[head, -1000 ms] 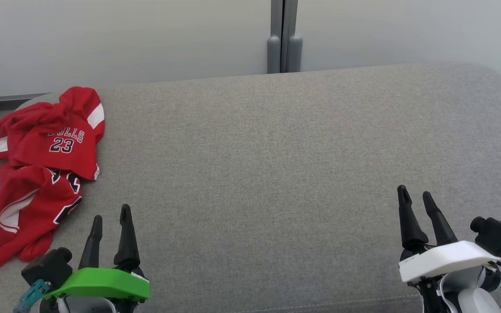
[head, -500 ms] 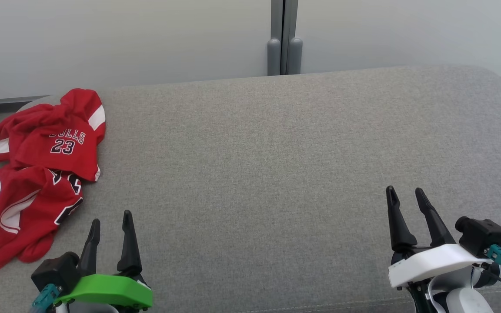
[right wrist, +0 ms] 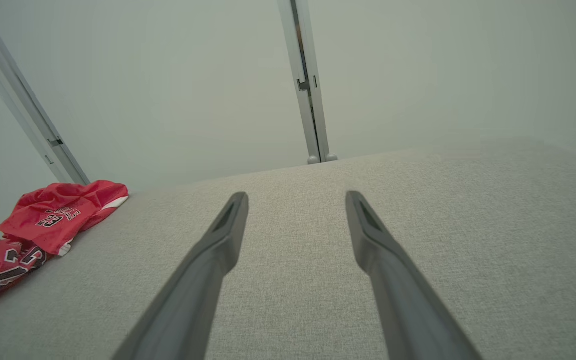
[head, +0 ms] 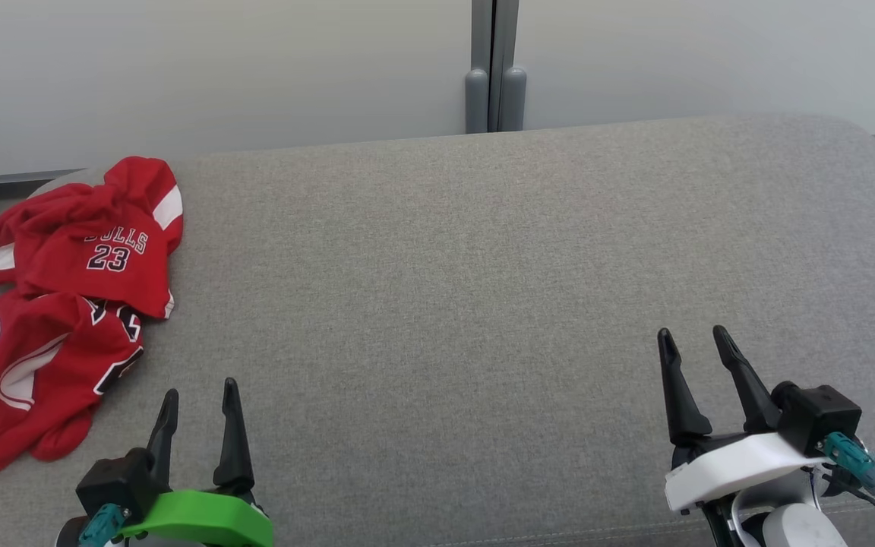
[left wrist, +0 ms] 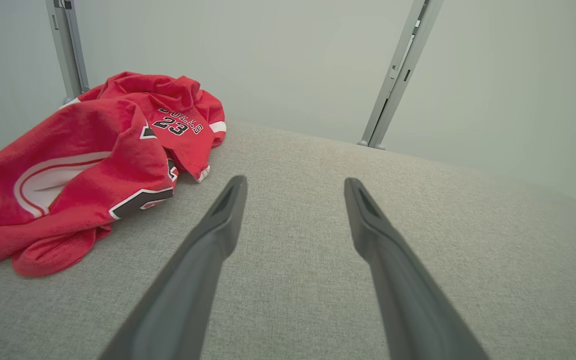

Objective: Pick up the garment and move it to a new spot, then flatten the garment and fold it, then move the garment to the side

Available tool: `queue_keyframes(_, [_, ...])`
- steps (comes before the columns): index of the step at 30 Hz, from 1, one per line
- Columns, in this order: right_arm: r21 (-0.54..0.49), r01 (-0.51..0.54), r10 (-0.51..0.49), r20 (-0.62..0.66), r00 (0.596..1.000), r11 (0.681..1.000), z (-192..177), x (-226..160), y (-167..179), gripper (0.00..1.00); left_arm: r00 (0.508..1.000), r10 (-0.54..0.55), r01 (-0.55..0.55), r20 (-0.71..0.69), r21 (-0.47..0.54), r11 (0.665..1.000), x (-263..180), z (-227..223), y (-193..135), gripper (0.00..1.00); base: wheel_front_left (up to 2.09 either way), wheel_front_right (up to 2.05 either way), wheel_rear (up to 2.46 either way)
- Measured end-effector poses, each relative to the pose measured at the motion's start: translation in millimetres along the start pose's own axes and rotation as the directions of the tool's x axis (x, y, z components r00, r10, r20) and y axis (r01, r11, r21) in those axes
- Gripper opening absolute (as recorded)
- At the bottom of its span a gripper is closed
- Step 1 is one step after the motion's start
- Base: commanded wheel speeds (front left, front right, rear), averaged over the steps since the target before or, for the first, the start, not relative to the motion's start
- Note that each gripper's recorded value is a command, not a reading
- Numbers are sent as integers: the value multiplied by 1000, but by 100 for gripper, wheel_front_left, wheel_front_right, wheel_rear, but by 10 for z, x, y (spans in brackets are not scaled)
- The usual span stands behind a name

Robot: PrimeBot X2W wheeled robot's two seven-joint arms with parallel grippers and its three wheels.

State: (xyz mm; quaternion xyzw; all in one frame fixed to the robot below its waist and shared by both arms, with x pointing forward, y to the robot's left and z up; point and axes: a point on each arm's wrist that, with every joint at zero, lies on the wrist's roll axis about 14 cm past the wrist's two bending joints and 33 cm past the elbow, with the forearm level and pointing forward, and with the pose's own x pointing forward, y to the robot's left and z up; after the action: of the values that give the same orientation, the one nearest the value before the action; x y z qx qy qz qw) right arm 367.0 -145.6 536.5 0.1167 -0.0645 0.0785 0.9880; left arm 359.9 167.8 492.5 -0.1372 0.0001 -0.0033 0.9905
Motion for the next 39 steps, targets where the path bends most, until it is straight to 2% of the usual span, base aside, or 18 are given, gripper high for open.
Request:
queue_keyframes(34, [-188,-51,53,7,999,981,-48,-36,84,100,999,-37,34,15,177,984,-88,-57,-56,100,0,0,0])
queue_keyframes(39, [-185,-47,50,8,999,982,-46,-34,73,100,999,-34,32,8,176,984,-92,-81,-46,100,0,0,0])
